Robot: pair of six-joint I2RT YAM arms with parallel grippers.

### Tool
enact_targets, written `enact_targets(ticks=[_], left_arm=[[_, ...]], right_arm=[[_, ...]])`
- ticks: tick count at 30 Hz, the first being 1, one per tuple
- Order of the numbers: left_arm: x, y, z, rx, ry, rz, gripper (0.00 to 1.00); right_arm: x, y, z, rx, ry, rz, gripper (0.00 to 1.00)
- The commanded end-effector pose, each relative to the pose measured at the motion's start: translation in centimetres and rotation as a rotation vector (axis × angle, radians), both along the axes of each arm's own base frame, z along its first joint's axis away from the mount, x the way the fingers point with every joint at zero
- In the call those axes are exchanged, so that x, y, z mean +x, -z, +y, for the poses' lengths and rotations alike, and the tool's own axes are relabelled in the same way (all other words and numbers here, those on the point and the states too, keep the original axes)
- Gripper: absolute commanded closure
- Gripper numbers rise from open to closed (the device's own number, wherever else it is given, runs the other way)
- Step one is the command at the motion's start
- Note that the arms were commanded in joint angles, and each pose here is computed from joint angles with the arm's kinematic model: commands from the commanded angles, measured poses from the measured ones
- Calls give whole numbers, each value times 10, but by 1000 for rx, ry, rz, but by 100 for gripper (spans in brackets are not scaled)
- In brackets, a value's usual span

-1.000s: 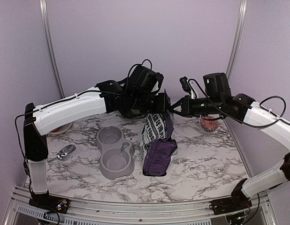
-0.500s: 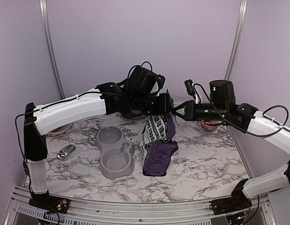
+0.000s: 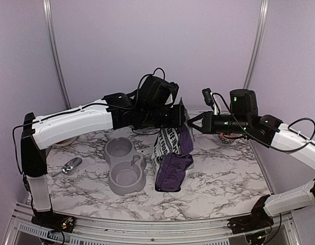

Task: Serve the pet food
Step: Open the pet food bag at the center of the board.

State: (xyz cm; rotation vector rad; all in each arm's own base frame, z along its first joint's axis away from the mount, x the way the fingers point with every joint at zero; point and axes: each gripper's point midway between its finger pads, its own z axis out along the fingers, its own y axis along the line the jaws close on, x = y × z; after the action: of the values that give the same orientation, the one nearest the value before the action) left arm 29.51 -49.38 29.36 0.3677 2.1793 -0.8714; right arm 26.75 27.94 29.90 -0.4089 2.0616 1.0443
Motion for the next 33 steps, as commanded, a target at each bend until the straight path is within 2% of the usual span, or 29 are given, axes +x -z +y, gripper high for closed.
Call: enact_targets(ticks=[1, 33], left_arm=[[-8, 48, 47, 274, -63, 39, 100], [4, 37, 111, 480, -293, -72, 100]], right_arm=[[-6, -9, -10, 3, 17, -23, 100], [2, 21, -27, -88, 115, 26, 100]])
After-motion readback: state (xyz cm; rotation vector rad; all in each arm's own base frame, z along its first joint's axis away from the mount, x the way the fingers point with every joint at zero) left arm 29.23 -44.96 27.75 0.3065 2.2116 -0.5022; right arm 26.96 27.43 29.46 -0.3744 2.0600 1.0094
